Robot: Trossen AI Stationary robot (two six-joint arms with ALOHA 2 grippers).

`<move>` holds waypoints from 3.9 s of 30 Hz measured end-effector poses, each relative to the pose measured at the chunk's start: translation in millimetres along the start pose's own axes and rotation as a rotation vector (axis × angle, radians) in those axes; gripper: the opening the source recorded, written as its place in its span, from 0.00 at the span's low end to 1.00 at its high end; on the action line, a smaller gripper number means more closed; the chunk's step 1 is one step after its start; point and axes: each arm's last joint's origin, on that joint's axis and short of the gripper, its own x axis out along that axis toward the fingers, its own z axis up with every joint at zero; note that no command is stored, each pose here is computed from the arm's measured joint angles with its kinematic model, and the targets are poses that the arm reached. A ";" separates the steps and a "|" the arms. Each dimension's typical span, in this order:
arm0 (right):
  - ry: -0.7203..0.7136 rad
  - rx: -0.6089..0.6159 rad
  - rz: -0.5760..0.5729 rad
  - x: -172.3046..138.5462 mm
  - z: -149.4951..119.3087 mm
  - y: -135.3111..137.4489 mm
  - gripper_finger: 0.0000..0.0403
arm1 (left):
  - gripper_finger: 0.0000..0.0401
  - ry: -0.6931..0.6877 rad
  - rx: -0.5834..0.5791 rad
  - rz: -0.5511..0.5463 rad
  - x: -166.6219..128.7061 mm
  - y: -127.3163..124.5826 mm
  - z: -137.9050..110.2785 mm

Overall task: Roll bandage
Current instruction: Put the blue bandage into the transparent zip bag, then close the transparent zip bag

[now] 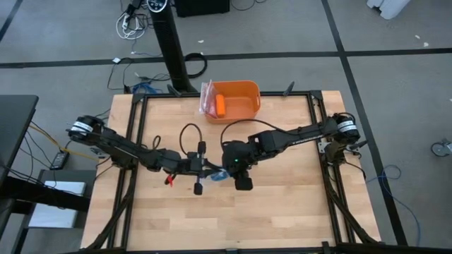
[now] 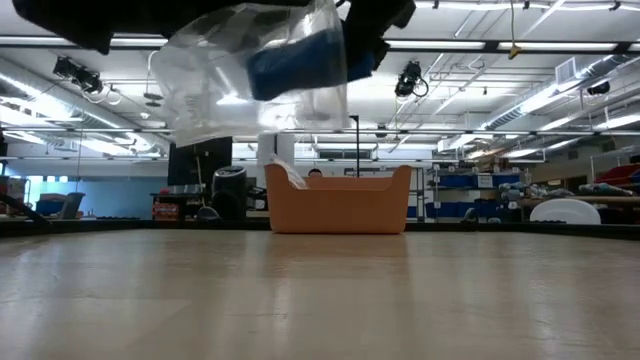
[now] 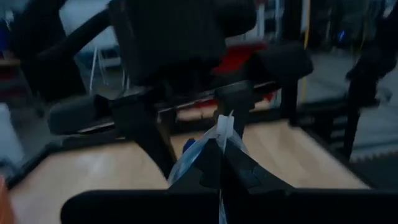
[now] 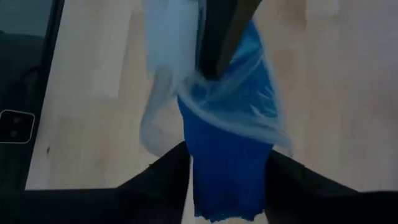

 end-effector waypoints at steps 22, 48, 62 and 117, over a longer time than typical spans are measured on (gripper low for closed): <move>-0.236 -0.059 -0.321 -121.9 -27.1 42.0 0.71 | 0.00 -0.404 0.031 -0.116 -24.4 2.8 -17.3; -0.939 0.114 -0.161 -10.9 -120.3 62.4 0.39 | 0.00 -0.458 0.069 -0.109 -26.3 3.2 -5.6; -0.890 0.051 -0.222 -53.9 -82.1 63.0 0.01 | 0.00 -0.403 0.038 -0.060 -24.3 4.4 -9.7; -0.475 -0.054 -0.369 -91.3 -34.2 54.7 0.45 | 0.00 -0.236 -0.268 0.068 15.0 9.3 -15.3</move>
